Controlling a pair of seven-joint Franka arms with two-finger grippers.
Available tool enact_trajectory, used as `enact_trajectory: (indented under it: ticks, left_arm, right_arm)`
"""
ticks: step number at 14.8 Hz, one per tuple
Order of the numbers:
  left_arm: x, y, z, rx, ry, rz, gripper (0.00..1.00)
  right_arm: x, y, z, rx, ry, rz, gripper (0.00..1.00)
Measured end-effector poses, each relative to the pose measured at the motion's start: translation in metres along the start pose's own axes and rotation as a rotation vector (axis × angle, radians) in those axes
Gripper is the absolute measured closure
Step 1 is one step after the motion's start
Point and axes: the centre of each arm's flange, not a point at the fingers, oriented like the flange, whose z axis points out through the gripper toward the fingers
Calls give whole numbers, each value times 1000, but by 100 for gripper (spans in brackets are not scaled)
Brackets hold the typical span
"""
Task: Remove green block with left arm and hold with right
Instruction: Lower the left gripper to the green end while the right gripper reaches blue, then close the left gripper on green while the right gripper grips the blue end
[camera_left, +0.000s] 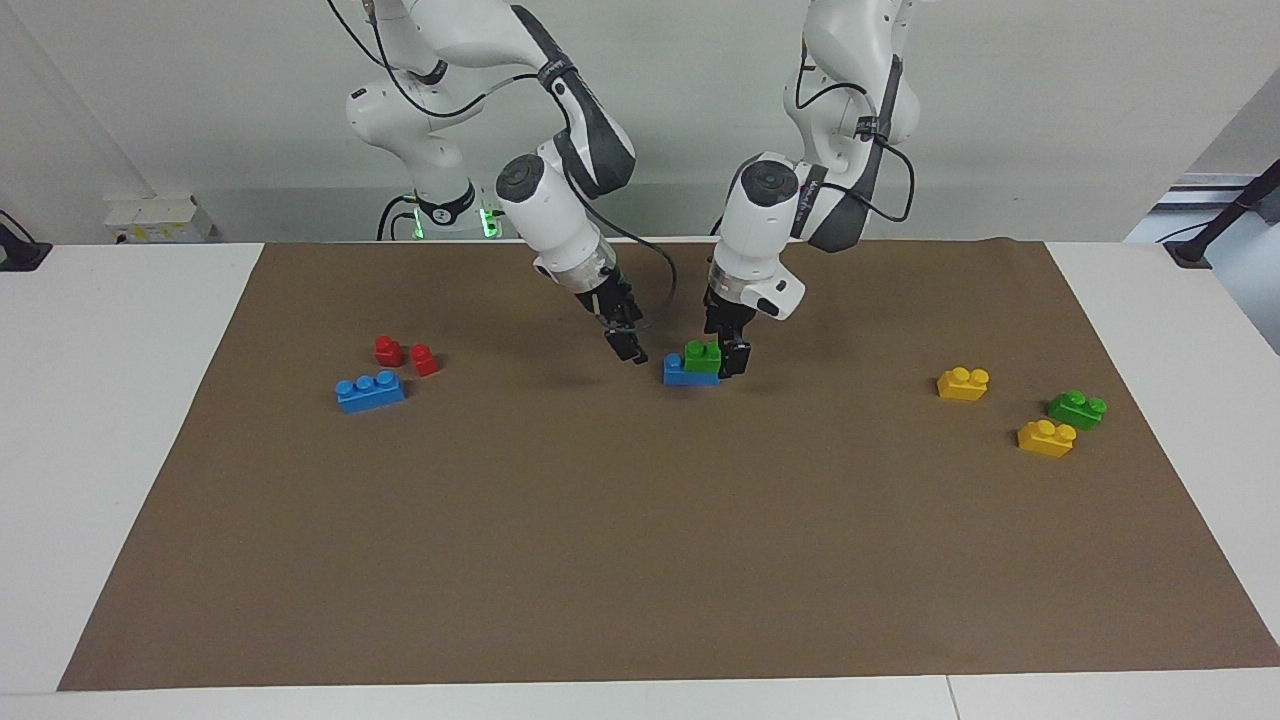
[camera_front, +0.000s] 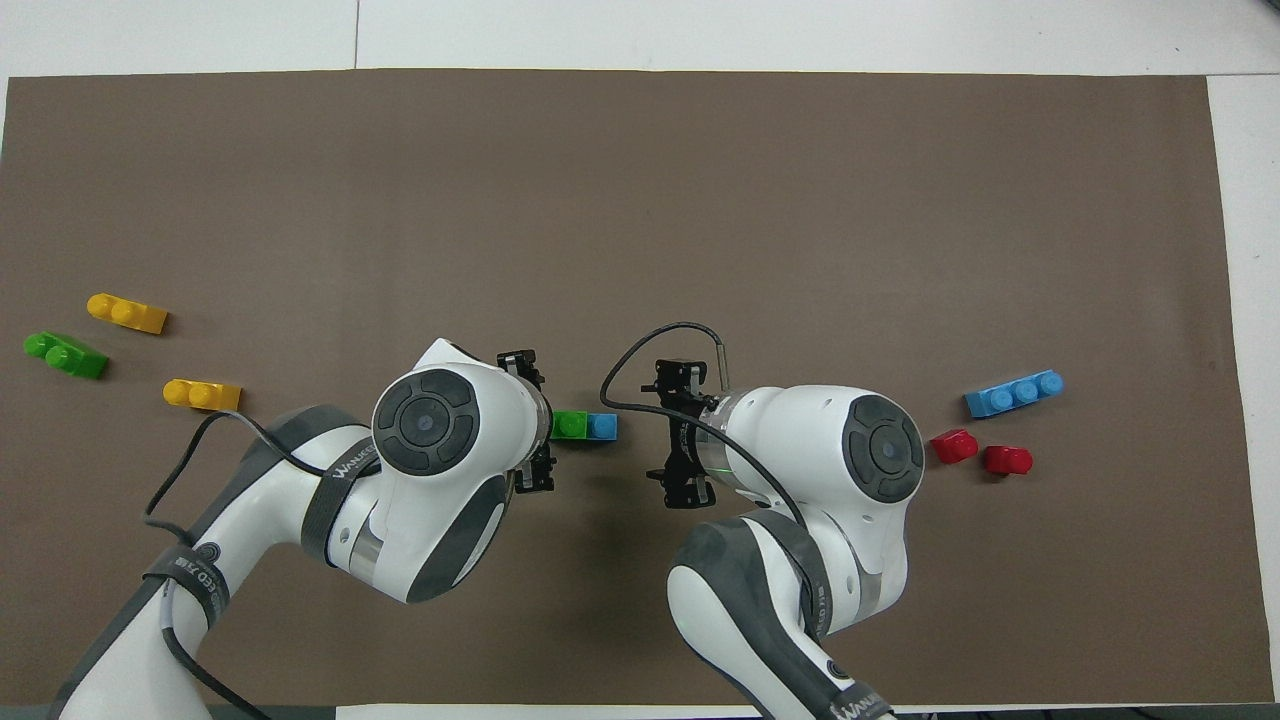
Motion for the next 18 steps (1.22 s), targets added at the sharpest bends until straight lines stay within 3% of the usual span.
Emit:
enact_trajectory:
  ticks: [10,18]
  left_arm:
    - [1,-1,5,1,1,-3,0]
    - [-3,-5,11,10,7,7,0]
  right_arm:
    - [8,10,50,-55,35,-49,0]
    - [-3,-4,56,-64,20,-70,0]
